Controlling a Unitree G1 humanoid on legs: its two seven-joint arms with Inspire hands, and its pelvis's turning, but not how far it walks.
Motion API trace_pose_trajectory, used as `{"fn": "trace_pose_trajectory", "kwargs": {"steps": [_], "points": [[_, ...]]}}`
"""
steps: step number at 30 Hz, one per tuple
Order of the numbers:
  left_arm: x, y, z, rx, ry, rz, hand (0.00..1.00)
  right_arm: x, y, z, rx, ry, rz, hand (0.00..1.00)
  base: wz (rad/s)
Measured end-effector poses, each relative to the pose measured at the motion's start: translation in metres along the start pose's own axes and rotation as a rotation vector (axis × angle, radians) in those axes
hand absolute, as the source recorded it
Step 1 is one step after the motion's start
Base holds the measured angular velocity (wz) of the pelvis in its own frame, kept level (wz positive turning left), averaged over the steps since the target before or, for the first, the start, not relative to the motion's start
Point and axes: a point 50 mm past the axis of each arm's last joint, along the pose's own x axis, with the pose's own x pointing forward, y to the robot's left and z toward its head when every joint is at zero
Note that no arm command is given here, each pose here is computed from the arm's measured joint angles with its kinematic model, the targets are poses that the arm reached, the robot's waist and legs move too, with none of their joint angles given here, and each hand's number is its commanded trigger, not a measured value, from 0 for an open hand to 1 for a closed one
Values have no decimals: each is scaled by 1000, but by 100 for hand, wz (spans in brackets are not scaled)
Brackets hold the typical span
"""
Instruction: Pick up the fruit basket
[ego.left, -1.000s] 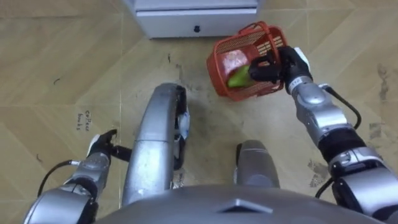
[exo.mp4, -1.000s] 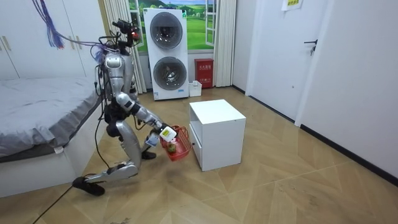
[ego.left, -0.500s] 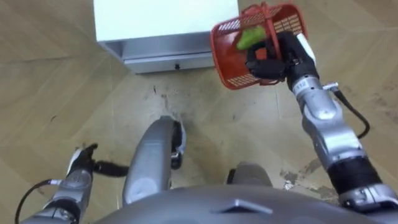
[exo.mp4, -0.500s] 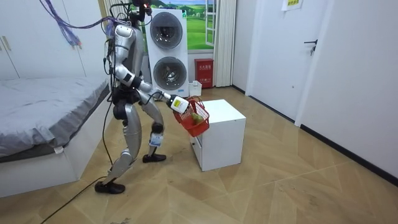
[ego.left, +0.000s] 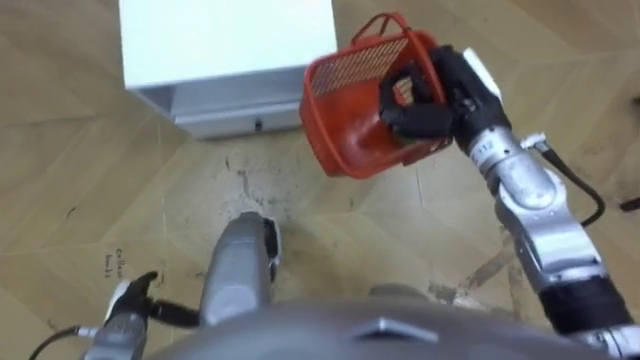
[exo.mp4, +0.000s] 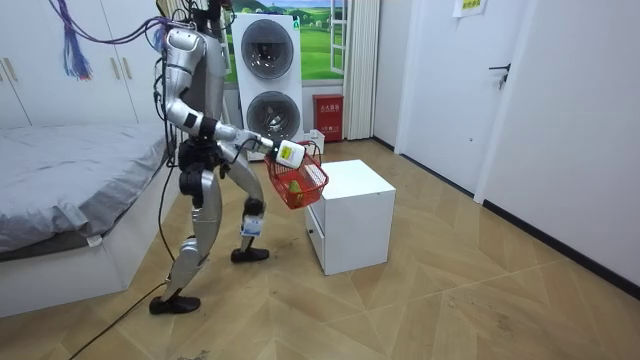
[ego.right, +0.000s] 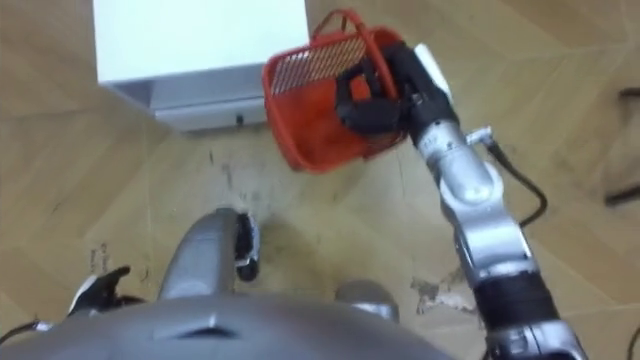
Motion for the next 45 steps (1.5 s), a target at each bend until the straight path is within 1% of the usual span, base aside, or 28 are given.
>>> {"fn": "trace_pose_trajectory", "kwargs": {"steps": [1,2,4,6,8,9,11,14,21,23,25,28,34,38,40,45], "points": [[0,-3,4,-5,-16,-12,0,0,-5,0,-15,1,-11,100,33],[0,0,4,-7,-18,-6,0,1,-4,0,-5,10,-19,100,-17],[0,0,0,2,1,-6,0,1,0,2,-7,-1,0,100,-39],[-1,1,-12,6,56,-11,0,0,2,15,-21,-60,8,100,-58],[-1,3,-17,6,77,-14,0,-4,2,19,-24,-94,15,100,-10],[-2,3,-19,1,87,-16,0,-4,2,19,0,-98,21,100,4],[-2,1,-20,-1,90,-26,0,-4,1,21,28,-105,19,100,4],[-2,-2,-18,-4,84,-37,0,-4,1,24,28,-119,27,100,6],[-1,0,-18,-25,96,-48,0,-1,1,26,20,-111,58,100,0],[1,2,-12,-34,78,-42,0,0,-1,29,22,-123,52,100,10],[2,3,-11,-44,75,-36,0,3,-4,34,19,-140,47,100,9],[4,10,-4,-74,54,-8,0,5,-2,37,28,-155,46,100,18],[6,16,6,-83,25,12,0,6,5,37,26,-159,63,100,27],[9,15,26,-58,-32,0,0,6,8,36,29,-149,83,100,38],[9,12,29,-50,-39,-13,0,7,9,35,27,-137,90,100,37],[9,-1,23,-52,-14,-49,0,5,15,27,28,-82,115,100,15]]}}
